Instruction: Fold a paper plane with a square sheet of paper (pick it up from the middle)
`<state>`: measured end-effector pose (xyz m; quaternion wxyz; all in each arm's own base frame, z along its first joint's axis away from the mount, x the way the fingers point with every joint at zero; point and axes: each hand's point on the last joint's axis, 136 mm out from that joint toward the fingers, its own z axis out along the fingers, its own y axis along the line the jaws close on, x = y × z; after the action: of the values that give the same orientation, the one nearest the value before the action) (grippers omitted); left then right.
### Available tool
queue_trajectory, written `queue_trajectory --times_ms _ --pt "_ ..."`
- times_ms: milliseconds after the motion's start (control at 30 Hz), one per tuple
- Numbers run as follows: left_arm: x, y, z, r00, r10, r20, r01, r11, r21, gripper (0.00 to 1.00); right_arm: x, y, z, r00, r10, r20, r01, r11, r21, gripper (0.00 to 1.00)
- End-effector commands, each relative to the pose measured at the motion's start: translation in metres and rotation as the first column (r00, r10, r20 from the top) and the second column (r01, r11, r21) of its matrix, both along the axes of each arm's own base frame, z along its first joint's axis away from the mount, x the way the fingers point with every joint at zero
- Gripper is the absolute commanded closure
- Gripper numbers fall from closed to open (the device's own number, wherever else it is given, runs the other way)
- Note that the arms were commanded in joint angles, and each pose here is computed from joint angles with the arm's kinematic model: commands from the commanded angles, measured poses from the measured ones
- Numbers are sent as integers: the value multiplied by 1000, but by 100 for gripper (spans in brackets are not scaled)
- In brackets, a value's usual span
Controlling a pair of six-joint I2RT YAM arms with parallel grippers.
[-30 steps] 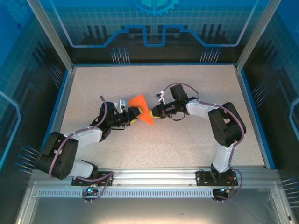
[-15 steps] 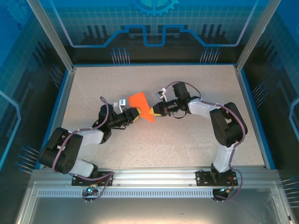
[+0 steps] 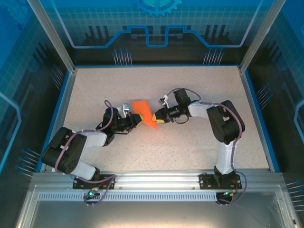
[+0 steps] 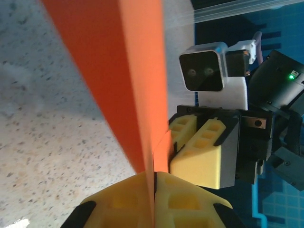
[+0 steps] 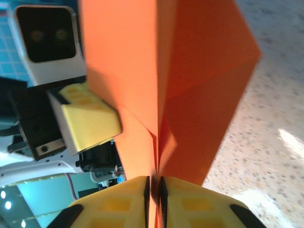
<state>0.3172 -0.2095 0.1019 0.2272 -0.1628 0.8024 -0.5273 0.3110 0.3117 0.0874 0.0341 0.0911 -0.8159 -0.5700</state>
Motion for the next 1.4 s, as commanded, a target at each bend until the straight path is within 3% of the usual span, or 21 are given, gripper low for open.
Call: queue_trajectory --times_ms 0,200,367,567,733,900,1100,1367 --pt "3 0 -15 1000 4 -27 -2 997 82 99 3 -4 -11 1000 -2 11 3 997 -71 71" --pt "1 0 -28 998 2 -62 6 991 132 98 9 -27 -18 994 -55 95 74 976 -204 61" --pt "-4 3 -36 997 4 -78 9 987 160 98 8 -35 -14 974 -28 226 103 939 -327 61" --pt "-9 13 -54 991 44 -126 -15 975 220 99 -2 -17 -22 917 107 384 111 857 -503 69" --pt "-11 17 -61 988 62 -143 -25 969 247 99 -10 18 -24 892 187 412 63 850 -522 75" --pt "-10 17 -62 987 59 -148 -21 968 249 98 -2 26 -30 880 189 436 97 827 -554 77" --pt "-7 11 -54 991 34 -129 -4 973 231 98 12 8 -16 844 131 520 236 780 -580 67" --pt "1 -2 -43 994 3 -107 21 975 221 98 10 1 -33 867 120 484 243 746 -621 62"
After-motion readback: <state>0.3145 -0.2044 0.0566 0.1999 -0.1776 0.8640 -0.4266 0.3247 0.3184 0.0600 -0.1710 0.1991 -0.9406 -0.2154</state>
